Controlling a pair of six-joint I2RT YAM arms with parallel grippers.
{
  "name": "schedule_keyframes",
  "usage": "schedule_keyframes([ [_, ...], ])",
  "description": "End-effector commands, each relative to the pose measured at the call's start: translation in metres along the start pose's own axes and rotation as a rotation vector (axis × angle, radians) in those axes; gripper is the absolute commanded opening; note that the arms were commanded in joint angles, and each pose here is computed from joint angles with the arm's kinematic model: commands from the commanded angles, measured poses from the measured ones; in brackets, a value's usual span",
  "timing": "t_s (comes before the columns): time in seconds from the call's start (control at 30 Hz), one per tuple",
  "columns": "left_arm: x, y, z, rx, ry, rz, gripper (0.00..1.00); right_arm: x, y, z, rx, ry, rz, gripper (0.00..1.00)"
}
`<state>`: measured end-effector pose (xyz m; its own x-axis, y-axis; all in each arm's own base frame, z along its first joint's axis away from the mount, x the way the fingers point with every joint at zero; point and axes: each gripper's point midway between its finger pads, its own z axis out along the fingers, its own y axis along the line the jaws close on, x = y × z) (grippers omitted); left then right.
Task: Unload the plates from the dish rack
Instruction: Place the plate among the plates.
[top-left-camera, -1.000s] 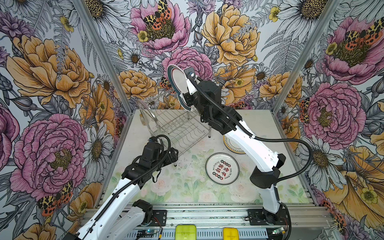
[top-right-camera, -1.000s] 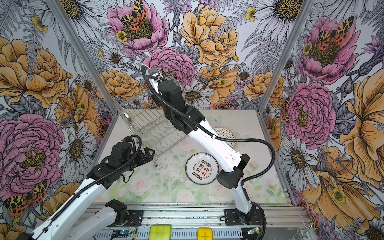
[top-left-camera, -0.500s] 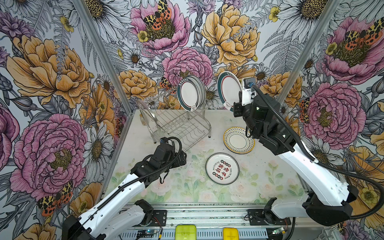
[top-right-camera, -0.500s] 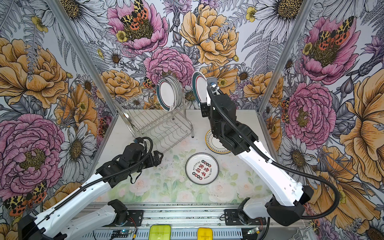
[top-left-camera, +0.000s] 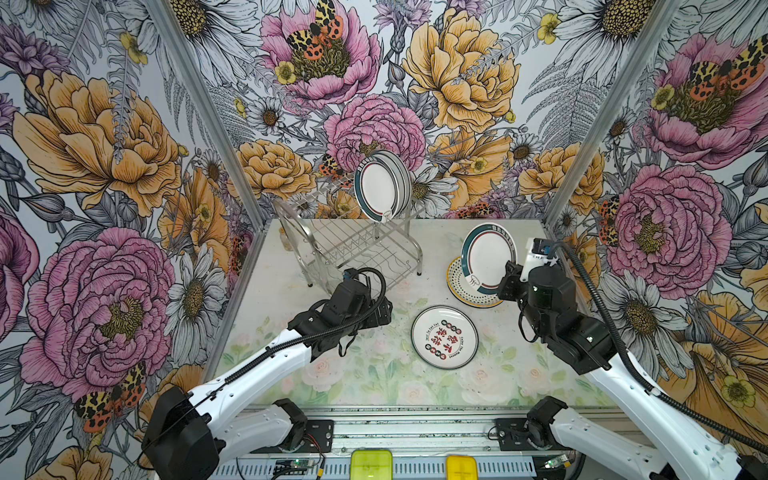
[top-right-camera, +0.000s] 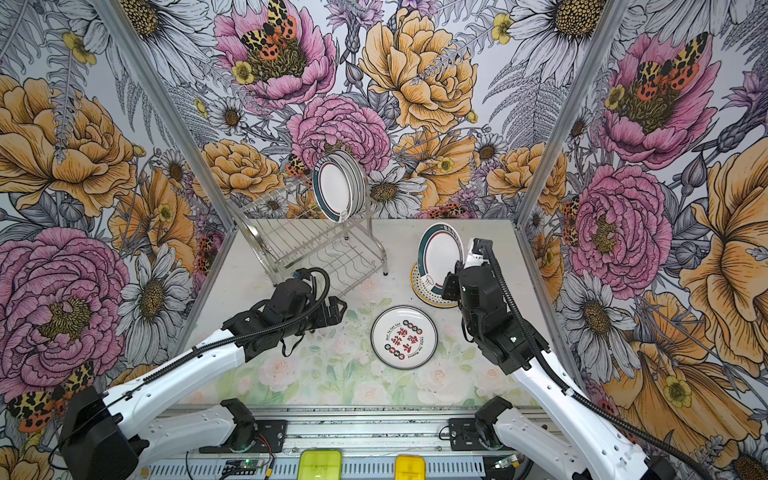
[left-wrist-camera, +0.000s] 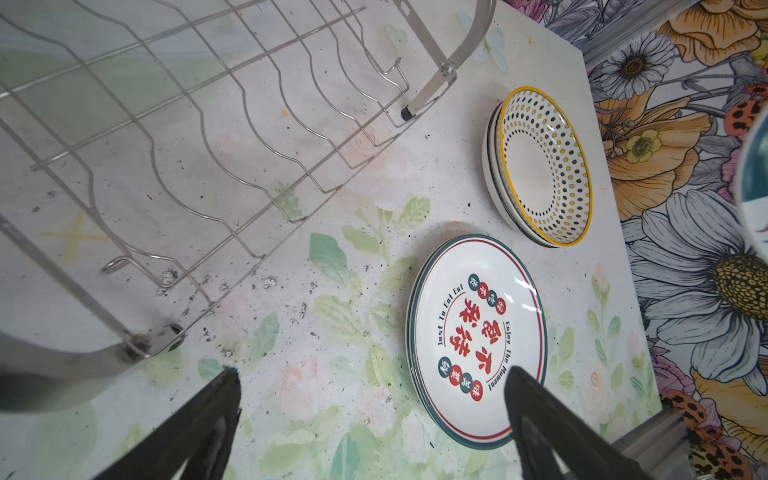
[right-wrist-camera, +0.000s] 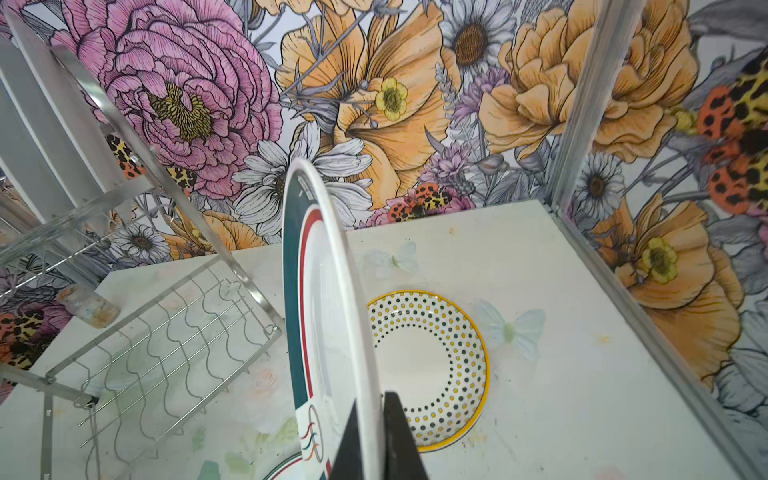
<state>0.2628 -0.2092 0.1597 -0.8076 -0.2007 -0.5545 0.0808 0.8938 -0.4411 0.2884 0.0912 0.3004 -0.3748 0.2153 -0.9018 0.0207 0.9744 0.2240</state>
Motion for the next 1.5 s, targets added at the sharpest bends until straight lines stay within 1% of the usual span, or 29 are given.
schedule_keyframes([
  [0.0, -0.013, -0.038, 0.003, 0.116, -0.029, 0.005, 0.99, 0.017, 0.017, 0.003, -0.109, 0.053, 0.182, 0.00],
  [0.1, -0.009, -0.055, 0.014, 0.172, -0.007, 0.017, 0.98, 0.039, 0.026, 0.007, -0.164, 0.141, 0.280, 0.00],
  [0.2, -0.007, -0.067, 0.025, 0.216, 0.009, 0.018, 0.97, 0.057, 0.035, 0.011, -0.211, 0.194, 0.354, 0.00],
  [0.37, -0.007, -0.083, 0.037, 0.283, 0.031, 0.004, 0.96, 0.073, 0.045, 0.020, -0.253, 0.253, 0.411, 0.00],
  [0.5, -0.008, -0.092, 0.043, 0.313, 0.044, 0.002, 0.93, 0.085, 0.063, 0.029, -0.327, 0.307, 0.455, 0.00],
  [0.6, -0.009, -0.098, 0.046, 0.353, 0.050, -0.006, 0.90, 0.090, 0.071, 0.034, -0.360, 0.324, 0.479, 0.00],
  [0.67, -0.010, -0.097, 0.050, 0.358, 0.053, -0.016, 0.89, 0.091, 0.075, 0.036, -0.377, 0.332, 0.488, 0.00],
  [0.77, -0.011, -0.098, 0.056, 0.378, 0.061, -0.031, 0.84, 0.092, 0.080, 0.036, -0.404, 0.339, 0.509, 0.00],
  [0.9, -0.012, -0.096, 0.060, 0.385, 0.069, -0.041, 0.80, 0.093, 0.084, 0.037, -0.443, 0.343, 0.548, 0.00],
  [0.93, -0.013, -0.095, 0.061, 0.384, 0.068, -0.044, 0.78, 0.094, 0.085, 0.038, -0.450, 0.345, 0.559, 0.00],
  [1.07, -0.017, -0.098, 0.060, 0.404, 0.069, -0.039, 0.61, 0.103, 0.089, 0.043, -0.470, 0.373, 0.588, 0.00],
  [1.2, -0.017, -0.100, 0.059, 0.412, 0.074, -0.037, 0.42, 0.109, 0.089, 0.048, -0.466, 0.387, 0.590, 0.00],
  [1.3, -0.013, -0.102, 0.059, 0.425, 0.092, -0.030, 0.31, 0.112, 0.089, 0.051, -0.462, 0.392, 0.590, 0.00],
  [1.47, -0.010, -0.101, 0.059, 0.429, 0.103, -0.031, 0.21, 0.116, 0.089, 0.053, -0.462, 0.403, 0.578, 0.00],
])
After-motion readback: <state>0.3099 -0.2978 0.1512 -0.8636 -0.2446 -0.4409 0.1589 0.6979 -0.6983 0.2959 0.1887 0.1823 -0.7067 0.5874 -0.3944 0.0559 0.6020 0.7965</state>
